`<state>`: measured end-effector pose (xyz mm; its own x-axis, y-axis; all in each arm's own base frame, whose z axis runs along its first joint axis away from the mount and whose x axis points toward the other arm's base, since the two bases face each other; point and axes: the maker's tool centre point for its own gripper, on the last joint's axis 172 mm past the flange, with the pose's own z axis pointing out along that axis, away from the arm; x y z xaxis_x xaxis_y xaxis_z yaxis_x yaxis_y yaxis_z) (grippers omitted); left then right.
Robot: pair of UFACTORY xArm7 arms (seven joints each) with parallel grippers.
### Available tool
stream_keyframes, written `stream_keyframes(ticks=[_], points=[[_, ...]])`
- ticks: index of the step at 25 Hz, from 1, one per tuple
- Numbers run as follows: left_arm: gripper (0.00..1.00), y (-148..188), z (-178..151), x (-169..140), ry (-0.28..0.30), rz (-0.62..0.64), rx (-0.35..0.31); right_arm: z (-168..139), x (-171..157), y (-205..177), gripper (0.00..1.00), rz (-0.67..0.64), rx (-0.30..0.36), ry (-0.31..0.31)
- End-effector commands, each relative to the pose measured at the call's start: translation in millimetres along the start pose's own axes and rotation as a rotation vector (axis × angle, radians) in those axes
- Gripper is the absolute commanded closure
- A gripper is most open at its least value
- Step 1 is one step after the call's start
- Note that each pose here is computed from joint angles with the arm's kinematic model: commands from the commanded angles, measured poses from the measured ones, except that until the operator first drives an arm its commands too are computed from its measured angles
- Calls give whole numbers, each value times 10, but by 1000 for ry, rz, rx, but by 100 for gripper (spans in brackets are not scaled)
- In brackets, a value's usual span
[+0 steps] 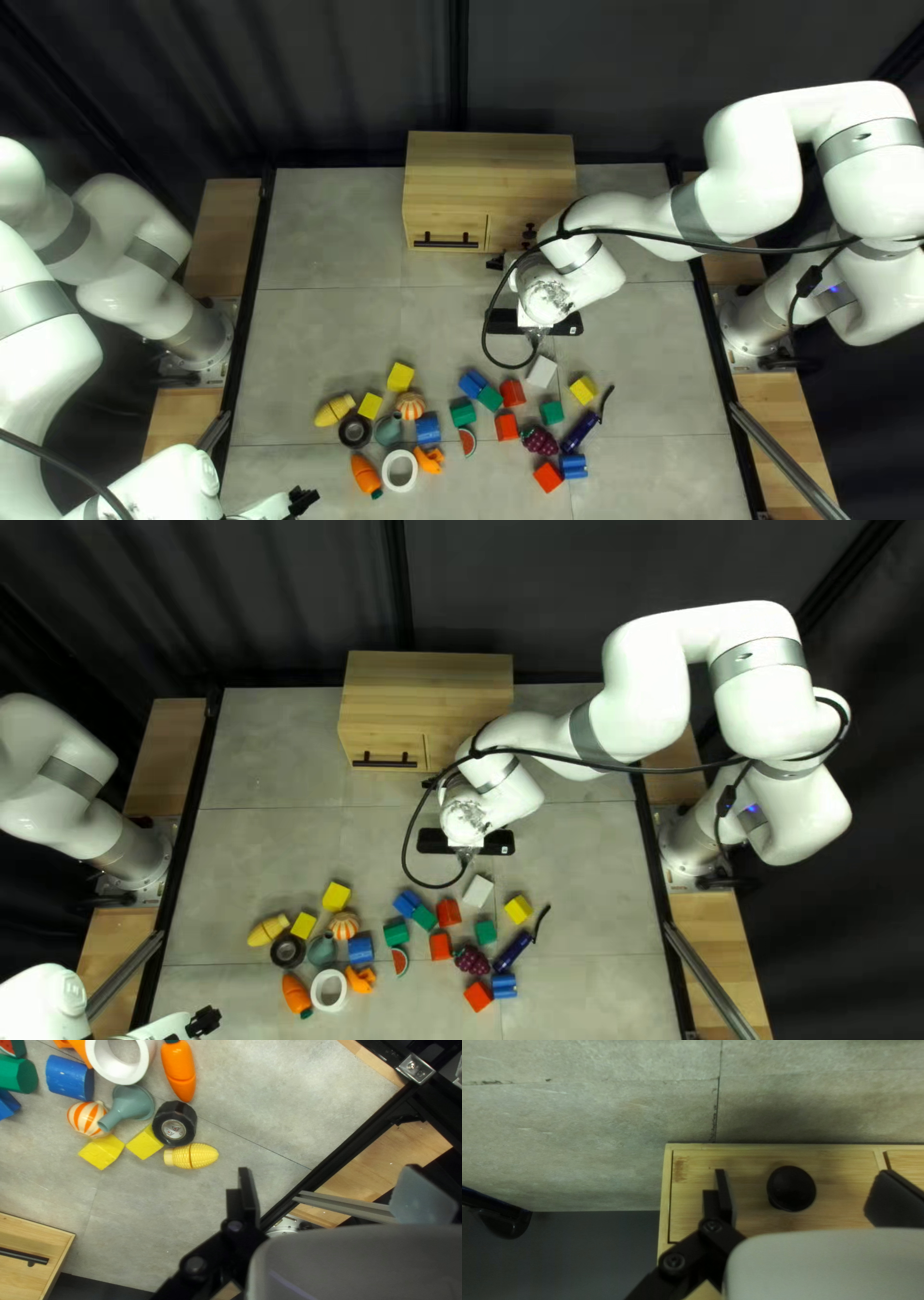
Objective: Open drawers and place objects into drawer and close
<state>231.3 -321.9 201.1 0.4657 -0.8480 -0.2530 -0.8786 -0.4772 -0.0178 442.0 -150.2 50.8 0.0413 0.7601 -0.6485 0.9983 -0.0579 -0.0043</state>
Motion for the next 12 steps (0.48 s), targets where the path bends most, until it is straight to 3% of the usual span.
stream_keyframes(ticks=[1, 7, 9, 10, 11, 12], points=[[0, 0, 0, 0, 0, 0, 0, 2, 4, -2, 19, -1, 0, 0], [0, 0, 0, 0, 0, 0, 0, 16, -17, 17, 31, -5, 0, -3], [0, 0, 0, 0, 0, 0, 0, 17, -19, 21, 52, -5, 0, -3], [0, 0, 0, 0, 0, 0, 0, 17, -18, 25, 72, -5, 0, -3], [0, 0, 0, 0, 0, 0, 0, 16, -15, 29, 86, -6, 0, -3], [0, 0, 0, 0, 0, 0, 0, 16, -13, 31, 87, -6, -1, -3]])
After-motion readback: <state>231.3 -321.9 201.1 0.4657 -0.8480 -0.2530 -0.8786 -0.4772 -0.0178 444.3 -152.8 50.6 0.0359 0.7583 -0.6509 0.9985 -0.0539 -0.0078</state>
